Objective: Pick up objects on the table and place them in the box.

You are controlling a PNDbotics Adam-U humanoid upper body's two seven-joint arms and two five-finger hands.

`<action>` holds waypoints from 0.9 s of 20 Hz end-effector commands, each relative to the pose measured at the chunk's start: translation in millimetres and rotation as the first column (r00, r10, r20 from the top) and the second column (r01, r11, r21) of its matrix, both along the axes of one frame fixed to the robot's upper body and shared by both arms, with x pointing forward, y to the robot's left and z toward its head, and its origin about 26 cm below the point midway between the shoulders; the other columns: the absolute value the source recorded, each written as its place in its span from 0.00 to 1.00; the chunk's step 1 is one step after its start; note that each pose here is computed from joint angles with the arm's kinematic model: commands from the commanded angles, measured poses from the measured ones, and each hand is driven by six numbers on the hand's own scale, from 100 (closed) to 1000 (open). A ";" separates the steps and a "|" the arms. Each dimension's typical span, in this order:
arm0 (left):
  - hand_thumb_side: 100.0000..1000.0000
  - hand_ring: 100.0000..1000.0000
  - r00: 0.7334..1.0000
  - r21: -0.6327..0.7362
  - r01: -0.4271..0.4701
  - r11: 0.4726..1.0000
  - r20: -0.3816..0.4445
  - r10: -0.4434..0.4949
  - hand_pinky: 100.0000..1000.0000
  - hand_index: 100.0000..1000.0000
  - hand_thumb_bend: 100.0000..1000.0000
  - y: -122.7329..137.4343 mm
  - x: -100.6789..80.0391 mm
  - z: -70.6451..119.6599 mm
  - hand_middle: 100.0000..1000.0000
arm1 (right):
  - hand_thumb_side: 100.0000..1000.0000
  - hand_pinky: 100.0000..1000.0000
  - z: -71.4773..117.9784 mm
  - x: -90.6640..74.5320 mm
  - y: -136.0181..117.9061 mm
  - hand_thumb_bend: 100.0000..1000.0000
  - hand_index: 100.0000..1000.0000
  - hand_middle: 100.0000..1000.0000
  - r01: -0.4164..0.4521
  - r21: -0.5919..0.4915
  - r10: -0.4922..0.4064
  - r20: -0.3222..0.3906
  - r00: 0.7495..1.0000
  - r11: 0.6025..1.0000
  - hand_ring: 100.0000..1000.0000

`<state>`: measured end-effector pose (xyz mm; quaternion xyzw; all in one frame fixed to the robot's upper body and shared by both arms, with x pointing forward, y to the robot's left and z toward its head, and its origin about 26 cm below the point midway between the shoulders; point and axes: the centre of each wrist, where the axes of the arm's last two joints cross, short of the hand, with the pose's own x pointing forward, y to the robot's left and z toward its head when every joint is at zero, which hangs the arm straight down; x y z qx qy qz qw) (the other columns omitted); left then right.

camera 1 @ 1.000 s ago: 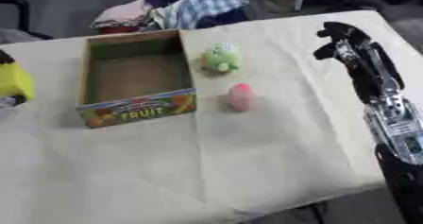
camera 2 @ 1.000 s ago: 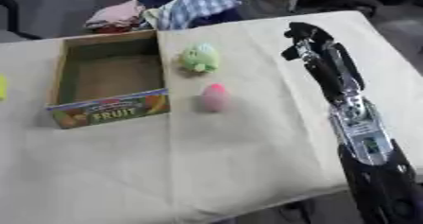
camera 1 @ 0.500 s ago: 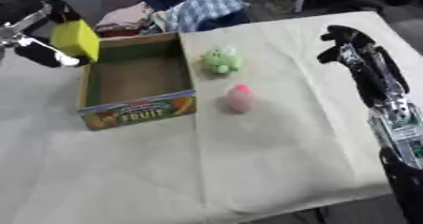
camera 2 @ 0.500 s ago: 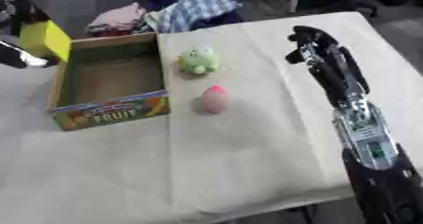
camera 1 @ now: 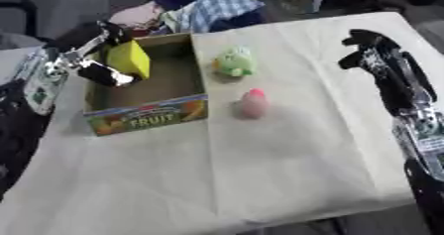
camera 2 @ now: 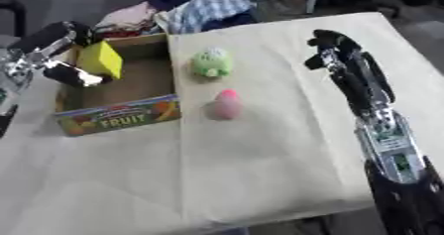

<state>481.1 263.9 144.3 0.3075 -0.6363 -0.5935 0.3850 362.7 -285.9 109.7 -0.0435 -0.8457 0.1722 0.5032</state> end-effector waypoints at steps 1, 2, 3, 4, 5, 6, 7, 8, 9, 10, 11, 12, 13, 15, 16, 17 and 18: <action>0.40 0.64 1.000 0.034 0.022 0.999 0.014 -0.022 0.73 0.80 0.54 0.9 1.1 4.6 0.65 | 0.69 0.59 10.7 2.3 -0.6 0.00 0.82 0.69 -0.008 -0.004 0.008 0.032 0.999 1.000 0.54; 0.45 0.65 1.000 0.035 0.028 0.999 0.004 -0.028 0.74 0.82 0.56 1.7 0.5 3.4 0.66 | 0.69 0.59 11.1 2.5 -1.3 0.00 0.82 0.69 -0.006 -0.006 0.006 0.033 0.999 1.000 0.54; 0.50 0.68 0.999 0.030 0.033 0.999 -0.014 -0.033 0.75 0.83 0.58 3.0 -0.4 2.1 0.70 | 0.69 0.59 11.7 2.7 -2.3 0.00 0.82 0.69 -0.003 -0.008 0.003 0.035 0.999 1.000 0.54; 0.50 0.68 0.999 0.022 0.039 0.999 -0.030 -0.038 0.75 0.83 0.58 3.9 -1.1 2.1 0.70 | 0.69 0.59 12.3 3.0 -3.4 0.00 0.82 0.69 0.000 -0.011 0.000 0.036 0.999 1.000 0.54; 0.54 0.72 0.998 0.005 0.044 0.999 -0.041 -0.044 0.77 0.85 0.59 5.2 -2.2 3.5 0.73 | 0.69 0.59 14.1 3.9 -5.1 0.00 0.83 0.69 0.005 -0.019 -0.004 0.040 0.999 1.000 0.55; 0.56 0.72 0.997 -0.016 0.050 0.999 -0.050 -0.050 0.78 0.85 0.59 6.8 -3.7 5.7 0.74 | 0.68 0.59 16.3 5.1 -6.9 0.00 0.83 0.69 0.009 -0.028 -0.008 0.045 0.999 1.000 0.55; 0.60 0.74 0.997 -0.034 0.058 0.998 -0.058 -0.060 0.79 0.86 0.60 8.8 -5.7 9.2 0.77 | 0.66 0.59 20.1 7.1 -9.2 0.00 0.84 0.70 0.014 -0.045 -0.011 0.053 0.999 0.999 0.55; 0.61 0.75 0.996 -0.049 0.066 0.997 -0.063 -0.069 0.80 0.86 0.60 10.9 -8.1 13.6 0.77 | 0.65 0.60 24.1 9.4 -11.8 0.00 0.84 0.71 0.018 -0.062 -0.015 0.062 0.998 0.998 0.55; 0.62 0.76 0.995 -0.065 0.075 0.995 -0.065 -0.080 0.80 0.86 0.60 13.0 -10.9 18.8 0.78 | 0.64 0.60 29.2 12.0 -14.9 0.00 0.84 0.71 0.022 -0.087 -0.016 0.072 0.997 0.996 0.55; 0.62 0.76 0.994 -0.084 0.083 0.993 -0.066 -0.089 0.80 0.86 0.59 14.9 -14.1 24.3 0.78 | 0.63 0.60 34.2 14.9 -18.0 0.00 0.85 0.72 0.024 -0.114 -0.015 0.081 0.997 0.993 0.55; 0.64 0.76 0.993 -0.112 0.091 0.990 -0.063 -0.098 0.81 0.87 0.57 16.9 -18.3 30.1 0.79 | 0.61 0.61 40.9 18.5 -21.9 0.00 0.86 0.74 0.024 -0.153 -0.010 0.092 0.996 0.988 0.56; 0.66 0.76 0.992 -0.144 0.097 0.985 -0.061 -0.107 0.82 0.87 0.54 18.4 -22.7 35.5 0.78 | 0.60 0.61 47.0 22.1 -25.3 0.00 0.87 0.75 0.020 -0.194 -0.001 0.101 0.995 0.981 0.57; 0.66 0.75 0.992 -0.174 0.101 0.980 -0.055 -0.112 0.82 0.86 0.52 20.0 -27.5 41.3 0.77 | 0.59 0.61 52.7 26.0 -28.4 0.00 0.88 0.75 0.014 -0.236 0.011 0.106 0.994 0.972 0.58; 0.66 0.72 0.993 -0.227 0.103 0.968 -0.029 -0.112 0.82 0.86 0.49 22.9 -39.0 53.4 0.74 | 0.57 0.62 64.0 34.5 -33.3 0.00 0.90 0.78 -0.004 -0.324 0.042 0.111 0.993 0.946 0.61; 0.66 0.72 0.994 -0.255 0.105 0.961 -0.012 -0.112 0.82 0.85 0.48 24.0 -45.5 58.4 0.74 | 0.56 0.63 69.1 39.3 -34.9 0.00 0.90 0.78 -0.019 -0.370 0.063 0.108 0.992 0.929 0.61; 0.66 0.70 0.994 -0.286 0.105 0.953 0.004 -0.108 0.82 0.85 0.46 25.1 -51.8 62.8 0.72 | 0.55 0.63 73.3 44.2 -36.1 0.00 0.91 0.79 -0.035 -0.416 0.085 0.101 0.991 0.909 0.63; 0.66 0.70 0.994 -0.318 0.104 0.942 0.019 -0.103 0.82 0.85 0.46 26.0 -58.4 66.2 0.72 | 0.55 0.63 76.1 49.7 -37.1 0.00 0.91 0.79 -0.053 -0.458 0.105 0.090 0.990 0.888 0.63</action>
